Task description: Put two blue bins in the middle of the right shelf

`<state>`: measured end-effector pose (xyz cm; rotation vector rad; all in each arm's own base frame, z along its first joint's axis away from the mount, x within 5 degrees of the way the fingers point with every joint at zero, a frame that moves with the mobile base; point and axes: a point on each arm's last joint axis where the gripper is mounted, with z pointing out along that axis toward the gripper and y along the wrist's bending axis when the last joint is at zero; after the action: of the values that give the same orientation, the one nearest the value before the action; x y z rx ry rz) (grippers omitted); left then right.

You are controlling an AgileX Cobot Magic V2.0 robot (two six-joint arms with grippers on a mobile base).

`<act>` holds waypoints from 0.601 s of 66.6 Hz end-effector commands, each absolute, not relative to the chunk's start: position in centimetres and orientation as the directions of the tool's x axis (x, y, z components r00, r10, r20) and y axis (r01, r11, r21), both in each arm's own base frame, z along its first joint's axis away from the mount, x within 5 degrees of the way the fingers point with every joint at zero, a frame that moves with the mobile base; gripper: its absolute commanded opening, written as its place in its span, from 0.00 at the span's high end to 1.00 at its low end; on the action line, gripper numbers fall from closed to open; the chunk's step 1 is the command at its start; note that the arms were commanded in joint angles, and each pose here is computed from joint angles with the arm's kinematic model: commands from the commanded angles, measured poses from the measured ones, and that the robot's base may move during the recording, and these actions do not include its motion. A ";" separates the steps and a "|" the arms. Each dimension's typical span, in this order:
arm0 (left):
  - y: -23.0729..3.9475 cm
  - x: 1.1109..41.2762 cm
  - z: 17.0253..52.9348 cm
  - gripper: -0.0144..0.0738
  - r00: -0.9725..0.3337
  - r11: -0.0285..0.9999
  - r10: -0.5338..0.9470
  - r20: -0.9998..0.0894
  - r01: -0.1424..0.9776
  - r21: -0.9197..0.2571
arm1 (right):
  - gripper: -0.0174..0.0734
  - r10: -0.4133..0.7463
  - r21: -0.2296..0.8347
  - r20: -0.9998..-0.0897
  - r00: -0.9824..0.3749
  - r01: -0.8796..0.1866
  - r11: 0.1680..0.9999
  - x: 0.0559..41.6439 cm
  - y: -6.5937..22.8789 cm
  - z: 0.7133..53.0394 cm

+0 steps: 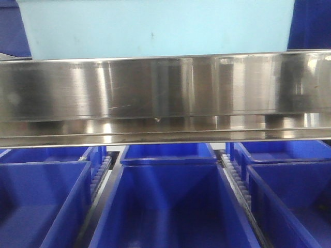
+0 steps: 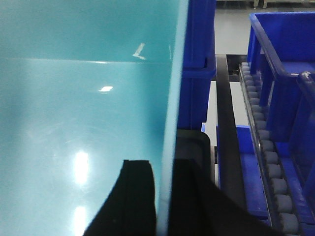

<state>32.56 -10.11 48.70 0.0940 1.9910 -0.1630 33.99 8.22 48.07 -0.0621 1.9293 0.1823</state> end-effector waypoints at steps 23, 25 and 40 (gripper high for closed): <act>-10.2 32.1 49.7 0.96 -0.362 0.982 -0.024 -0.932 0.164 -0.089 | 0.99 0.057 0.104 -0.961 -0.272 -0.160 0.982 33.6 8.4 49.5; -10.2 32.1 49.7 0.96 -0.362 0.982 -0.024 -0.932 0.164 -0.089 | 0.99 0.057 0.104 -0.961 -0.272 -0.160 0.982 33.6 8.4 49.5; -10.2 32.1 49.7 0.96 -0.362 0.982 -0.024 -0.932 0.164 -0.089 | 0.99 0.057 0.104 -0.961 -0.272 -0.160 0.982 33.6 8.4 49.5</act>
<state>32.56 -10.11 48.70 0.0940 1.9910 -0.1630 33.99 8.22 48.07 -0.0621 1.9293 0.1823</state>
